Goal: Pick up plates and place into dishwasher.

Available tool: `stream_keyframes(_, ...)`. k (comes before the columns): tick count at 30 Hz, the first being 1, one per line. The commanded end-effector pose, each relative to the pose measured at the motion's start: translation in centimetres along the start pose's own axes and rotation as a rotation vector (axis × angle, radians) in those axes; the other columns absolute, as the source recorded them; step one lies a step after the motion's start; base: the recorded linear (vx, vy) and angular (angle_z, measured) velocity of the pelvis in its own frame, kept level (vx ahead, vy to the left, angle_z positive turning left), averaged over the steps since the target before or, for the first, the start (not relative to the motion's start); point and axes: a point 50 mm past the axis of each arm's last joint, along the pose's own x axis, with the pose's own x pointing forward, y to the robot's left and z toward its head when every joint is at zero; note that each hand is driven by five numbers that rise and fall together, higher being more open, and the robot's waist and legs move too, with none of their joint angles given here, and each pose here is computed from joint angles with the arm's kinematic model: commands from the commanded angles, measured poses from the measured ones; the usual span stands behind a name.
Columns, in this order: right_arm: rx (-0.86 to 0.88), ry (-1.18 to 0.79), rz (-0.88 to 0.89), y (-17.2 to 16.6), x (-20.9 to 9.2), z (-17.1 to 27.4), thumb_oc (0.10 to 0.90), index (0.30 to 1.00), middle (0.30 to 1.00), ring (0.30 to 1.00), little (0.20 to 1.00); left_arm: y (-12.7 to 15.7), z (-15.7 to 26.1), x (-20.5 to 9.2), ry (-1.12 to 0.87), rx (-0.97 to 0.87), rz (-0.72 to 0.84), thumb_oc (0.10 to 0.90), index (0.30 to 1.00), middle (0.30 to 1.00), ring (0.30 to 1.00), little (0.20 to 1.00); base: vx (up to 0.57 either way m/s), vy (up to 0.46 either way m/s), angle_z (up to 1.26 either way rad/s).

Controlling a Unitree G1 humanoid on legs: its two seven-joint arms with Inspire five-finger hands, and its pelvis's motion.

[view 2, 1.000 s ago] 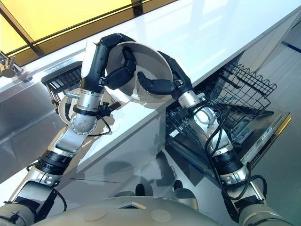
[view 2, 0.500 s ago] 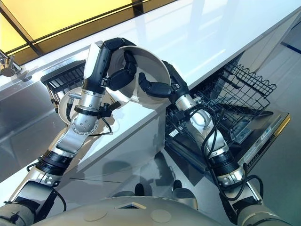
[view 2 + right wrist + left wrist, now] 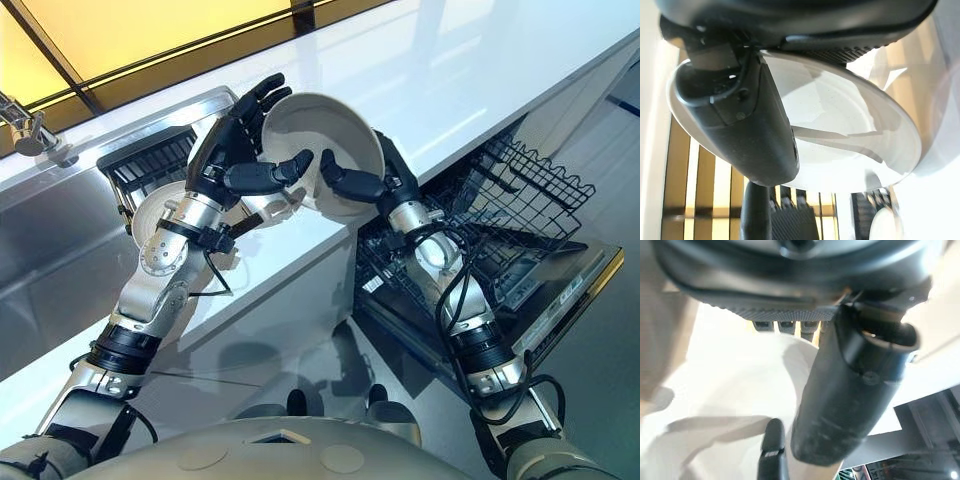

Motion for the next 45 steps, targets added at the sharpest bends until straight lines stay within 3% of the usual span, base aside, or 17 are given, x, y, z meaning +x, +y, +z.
stream_keyframes(1,-0.019,-0.44,-0.119,-2.6,1.1,8.5,0.1,0.3,0.3,0.3,0.2,1.1,4.5,1.3,-0.219,0.038,0.018,0.8,0.9,0.9,0.9,0.9,-0.03,-0.034,0.05)
stream_keyframes(6,-0.1,-0.508,-0.269,-4.8,1.0,10.1,0.1,0.3,0.3,0.3,0.2,3.3,5.1,1.2,-0.227,0.08,0.104,0.8,0.9,0.9,0.9,0.9,-0.01,-0.036,0.05)
stream_keyframes(12,-0.485,-0.652,-0.724,-10.1,-0.3,13.5,0.1,0.3,0.3,0.3,0.2,5.9,5.6,0.9,-0.219,0.141,0.212,0.8,0.9,0.9,0.9,0.9,0.01,-0.045,0.1)
stream_keyframes(19,-0.915,-0.416,-1.076,-17.9,-3.4,14.2,0.1,0.3,0.3,0.3,0.2,9.9,6.4,-1.3,-0.192,0.286,0.387,0.8,0.9,0.9,0.9,0.9,0.05,-0.068,0.11)
stream_keyframes(24,-1.019,-0.185,-1.121,-21.4,-6.0,12.3,0.1,0.3,0.3,0.3,0.2,11.9,7.1,-3.3,-0.21,0.366,0.499,0.8,0.9,0.9,0.9,0.9,0.08,-0.071,0.15)
stream_keyframes(34,-1.04,-0.002,-1.14,-23.8,-8.5,10.4,0.1,0.3,0.3,0.3,0.2,13.7,7.5,-4.9,-0.193,0.468,0.606,0.8,0.9,0.9,0.9,0.9,0.04,-0.057,0.17)
stream_keyframes(45,-1.104,0.115,-1.062,-25.4,-7.5,11.6,0.1,0.3,0.3,0.3,0.2,16.6,8.7,-6.0,-0.192,0.47,0.753,0.8,0.9,0.9,0.9,0.9,-0.06,-0.039,0.12)
